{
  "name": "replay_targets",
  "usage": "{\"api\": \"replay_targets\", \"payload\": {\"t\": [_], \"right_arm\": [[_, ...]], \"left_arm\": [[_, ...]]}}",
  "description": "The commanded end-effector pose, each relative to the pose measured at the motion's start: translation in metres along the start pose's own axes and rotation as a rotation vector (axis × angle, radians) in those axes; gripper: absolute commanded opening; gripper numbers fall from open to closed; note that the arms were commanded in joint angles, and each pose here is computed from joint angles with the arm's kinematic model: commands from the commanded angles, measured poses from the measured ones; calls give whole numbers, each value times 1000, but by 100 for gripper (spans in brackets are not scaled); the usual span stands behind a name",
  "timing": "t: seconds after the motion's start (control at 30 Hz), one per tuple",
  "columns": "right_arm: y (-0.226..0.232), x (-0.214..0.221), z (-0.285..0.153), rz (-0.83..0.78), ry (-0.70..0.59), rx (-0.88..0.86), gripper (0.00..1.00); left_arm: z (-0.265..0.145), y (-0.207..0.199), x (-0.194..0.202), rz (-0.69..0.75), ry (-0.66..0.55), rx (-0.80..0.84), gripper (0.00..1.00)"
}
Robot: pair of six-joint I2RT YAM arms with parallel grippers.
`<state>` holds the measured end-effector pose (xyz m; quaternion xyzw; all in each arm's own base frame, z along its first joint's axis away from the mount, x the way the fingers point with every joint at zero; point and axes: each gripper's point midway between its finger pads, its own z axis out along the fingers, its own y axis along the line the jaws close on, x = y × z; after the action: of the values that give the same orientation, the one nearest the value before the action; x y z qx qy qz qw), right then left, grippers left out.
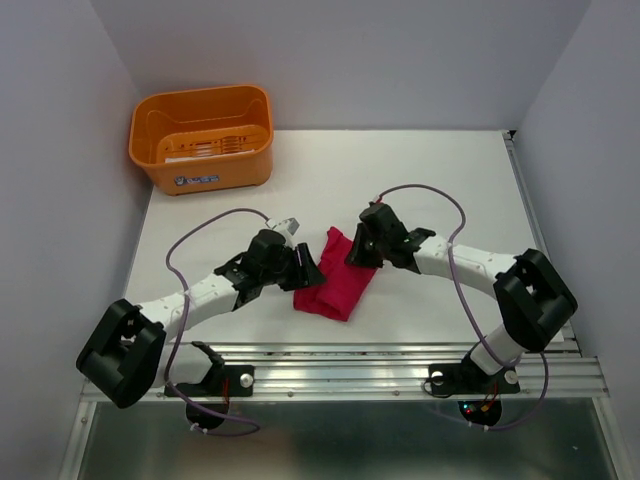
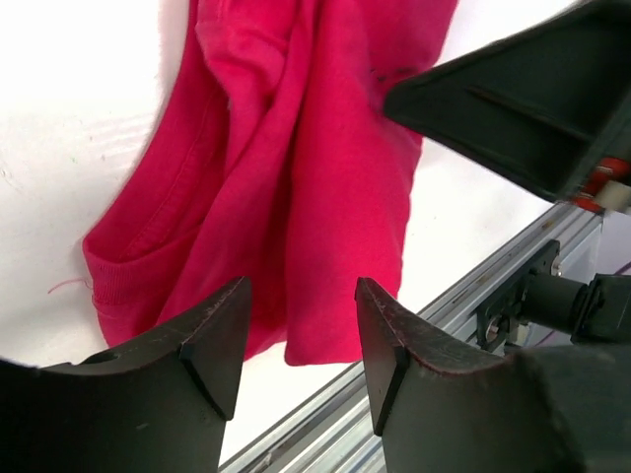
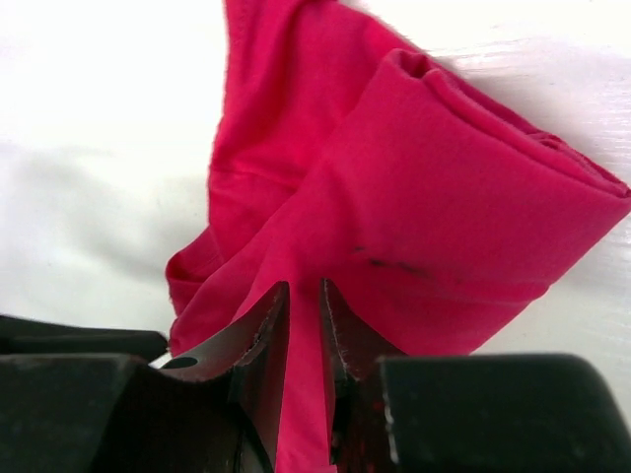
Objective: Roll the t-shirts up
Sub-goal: Roll the T-shirt to the center of the board.
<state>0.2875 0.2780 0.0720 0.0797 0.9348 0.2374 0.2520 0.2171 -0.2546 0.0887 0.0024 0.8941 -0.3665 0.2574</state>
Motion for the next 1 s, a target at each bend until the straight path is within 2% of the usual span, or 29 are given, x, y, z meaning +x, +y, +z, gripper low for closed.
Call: {"api": "replay_targets", "payload": {"t": [0.0,0.2,0.5,0.6,0.73,0.97], "right_arm": [[22,-16,-21,-35,-74,-31,24],[36,7,-35,-113,-65,-42,29],[33,44,-56,-370,-93,67,54],[35,52,-60,-477,-122,117,58],[35,66,-59,-605,-147,190,61],[44,80,-51,-717,-174,239,64]], "left_arm": [[5,4,9,-32,25,27,56],[6,15,14,-108,27,29,49],[8,19,18,-132,57,38,45],[10,21,20,-136,65,39,42],[12,23,23,-140,83,48,44],[15,27,25,-143,101,46,46]]}}
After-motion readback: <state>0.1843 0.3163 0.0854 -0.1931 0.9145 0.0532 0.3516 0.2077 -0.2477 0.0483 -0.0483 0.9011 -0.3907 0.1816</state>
